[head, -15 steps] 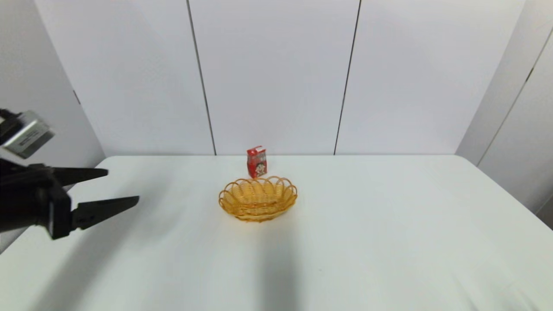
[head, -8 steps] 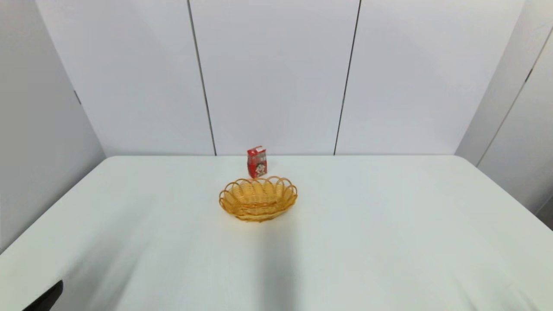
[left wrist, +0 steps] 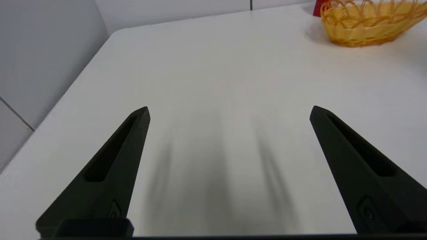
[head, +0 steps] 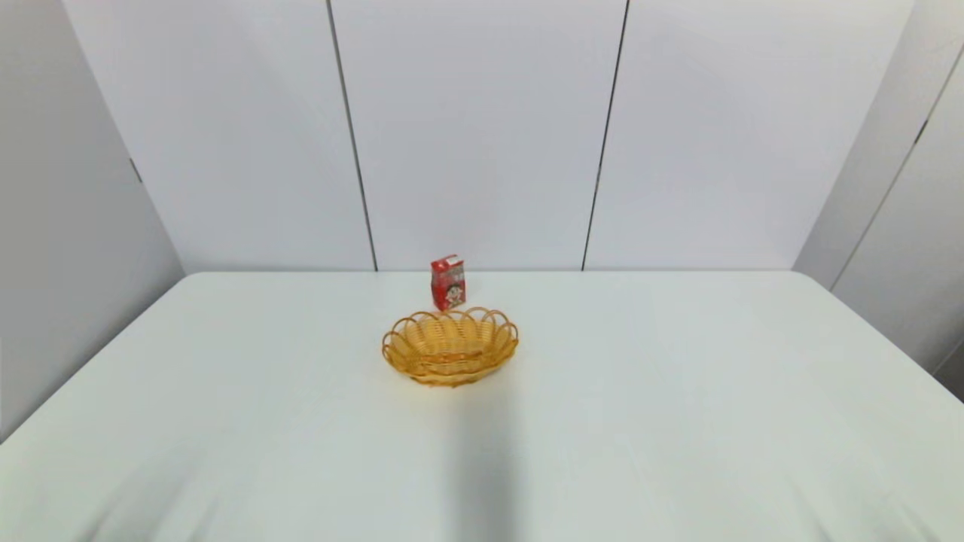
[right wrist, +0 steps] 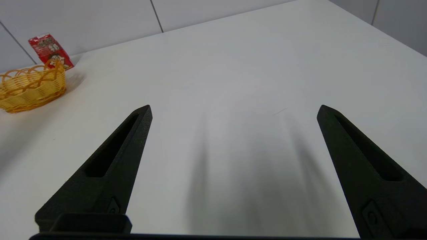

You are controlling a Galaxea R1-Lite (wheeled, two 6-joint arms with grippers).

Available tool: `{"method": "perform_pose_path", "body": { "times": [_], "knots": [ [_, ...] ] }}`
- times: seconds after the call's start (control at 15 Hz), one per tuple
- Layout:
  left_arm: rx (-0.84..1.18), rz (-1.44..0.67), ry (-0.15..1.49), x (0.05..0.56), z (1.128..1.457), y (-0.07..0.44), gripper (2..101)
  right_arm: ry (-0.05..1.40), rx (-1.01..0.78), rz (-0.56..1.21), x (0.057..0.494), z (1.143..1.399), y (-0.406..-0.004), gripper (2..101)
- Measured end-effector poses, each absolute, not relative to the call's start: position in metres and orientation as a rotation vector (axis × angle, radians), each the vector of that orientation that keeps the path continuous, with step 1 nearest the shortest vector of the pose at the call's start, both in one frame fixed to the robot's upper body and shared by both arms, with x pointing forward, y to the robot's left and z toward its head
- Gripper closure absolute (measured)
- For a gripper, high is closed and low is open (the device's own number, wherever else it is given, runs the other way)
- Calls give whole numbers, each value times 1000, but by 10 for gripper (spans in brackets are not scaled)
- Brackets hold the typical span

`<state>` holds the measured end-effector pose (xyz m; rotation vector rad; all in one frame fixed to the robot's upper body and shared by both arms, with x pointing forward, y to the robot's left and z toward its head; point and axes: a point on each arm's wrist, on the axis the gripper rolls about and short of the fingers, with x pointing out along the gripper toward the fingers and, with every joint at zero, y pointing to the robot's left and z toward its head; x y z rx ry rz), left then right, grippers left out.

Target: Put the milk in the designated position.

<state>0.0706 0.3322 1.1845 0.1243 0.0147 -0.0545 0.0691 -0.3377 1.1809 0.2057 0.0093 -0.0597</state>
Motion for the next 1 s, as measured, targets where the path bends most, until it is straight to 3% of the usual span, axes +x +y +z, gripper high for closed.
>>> {"method": "perform_pose_path", "body": {
  "times": [0.27,1.0],
  "knots": [
    [-13,3,-4,69,1183,333,57,9,205,-59,69,1181,-338,43],
    [-16,4,-7,69,1183,333,54,9,206,-59,69,1181,-338,43]
  ]
}}
